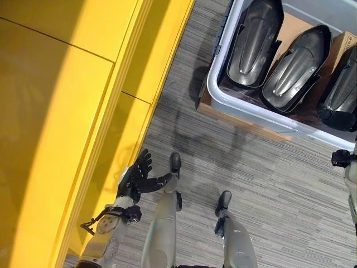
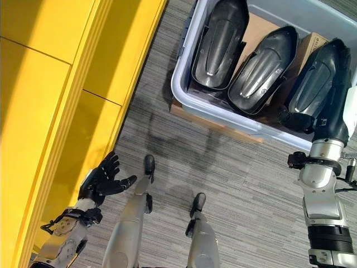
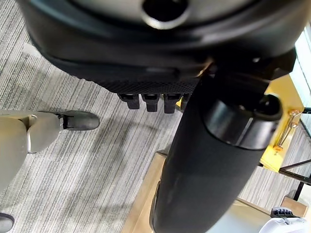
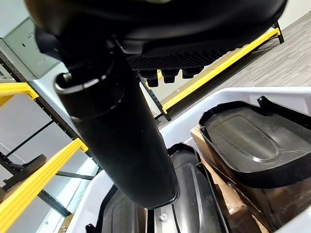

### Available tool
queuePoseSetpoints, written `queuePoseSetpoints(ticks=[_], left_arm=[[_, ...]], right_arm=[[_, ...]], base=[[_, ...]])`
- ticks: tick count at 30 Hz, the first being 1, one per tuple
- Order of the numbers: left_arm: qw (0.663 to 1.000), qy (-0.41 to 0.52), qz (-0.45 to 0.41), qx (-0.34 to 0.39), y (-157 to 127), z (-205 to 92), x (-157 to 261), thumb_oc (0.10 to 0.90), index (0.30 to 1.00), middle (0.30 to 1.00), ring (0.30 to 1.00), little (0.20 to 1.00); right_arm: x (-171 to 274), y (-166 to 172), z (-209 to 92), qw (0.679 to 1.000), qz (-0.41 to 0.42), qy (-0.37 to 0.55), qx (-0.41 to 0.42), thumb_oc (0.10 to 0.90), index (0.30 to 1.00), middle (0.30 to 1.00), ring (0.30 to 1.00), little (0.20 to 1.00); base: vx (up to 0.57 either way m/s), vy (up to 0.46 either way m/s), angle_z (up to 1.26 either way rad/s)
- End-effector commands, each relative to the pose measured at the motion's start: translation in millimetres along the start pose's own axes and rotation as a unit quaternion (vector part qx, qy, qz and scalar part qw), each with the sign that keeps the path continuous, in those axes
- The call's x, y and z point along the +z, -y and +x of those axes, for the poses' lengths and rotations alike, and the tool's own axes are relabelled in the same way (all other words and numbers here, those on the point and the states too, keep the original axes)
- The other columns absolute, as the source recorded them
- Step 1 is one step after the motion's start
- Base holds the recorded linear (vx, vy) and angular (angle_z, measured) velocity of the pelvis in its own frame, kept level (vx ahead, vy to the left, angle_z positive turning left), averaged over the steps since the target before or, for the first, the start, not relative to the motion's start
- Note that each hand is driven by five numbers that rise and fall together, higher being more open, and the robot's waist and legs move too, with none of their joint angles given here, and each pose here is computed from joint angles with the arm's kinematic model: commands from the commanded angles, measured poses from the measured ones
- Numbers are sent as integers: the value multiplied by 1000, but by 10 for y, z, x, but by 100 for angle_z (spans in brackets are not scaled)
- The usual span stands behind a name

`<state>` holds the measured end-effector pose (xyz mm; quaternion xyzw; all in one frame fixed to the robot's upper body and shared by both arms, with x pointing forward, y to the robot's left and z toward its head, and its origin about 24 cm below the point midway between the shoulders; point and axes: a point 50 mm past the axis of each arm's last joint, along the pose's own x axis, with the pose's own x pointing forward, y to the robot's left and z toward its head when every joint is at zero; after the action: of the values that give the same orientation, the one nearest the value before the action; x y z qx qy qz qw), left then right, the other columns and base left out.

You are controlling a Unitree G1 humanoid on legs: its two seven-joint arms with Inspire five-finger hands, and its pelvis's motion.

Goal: Move parts from the plastic box to the shelf.

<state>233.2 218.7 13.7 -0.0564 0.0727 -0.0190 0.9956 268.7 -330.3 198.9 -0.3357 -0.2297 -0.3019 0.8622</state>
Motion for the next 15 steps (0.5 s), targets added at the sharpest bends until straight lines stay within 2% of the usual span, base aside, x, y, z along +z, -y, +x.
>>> queuePoseSetpoints(ticks=[1,15], left_arm=[[998,58,25,-13,-45,-56,238,900,1000,1000,1000,1000],[997,70,23,-8,-40,-36,290,900,1000,1000,1000,1000]], right_arm=[[247,458,348,992,-18,67,-104,900,1000,1000,1000,1000],[202,377,509,993,0,35,-113,900,1000,1000,1000,1000]], base=[[0,0,0],[0,-11,6]])
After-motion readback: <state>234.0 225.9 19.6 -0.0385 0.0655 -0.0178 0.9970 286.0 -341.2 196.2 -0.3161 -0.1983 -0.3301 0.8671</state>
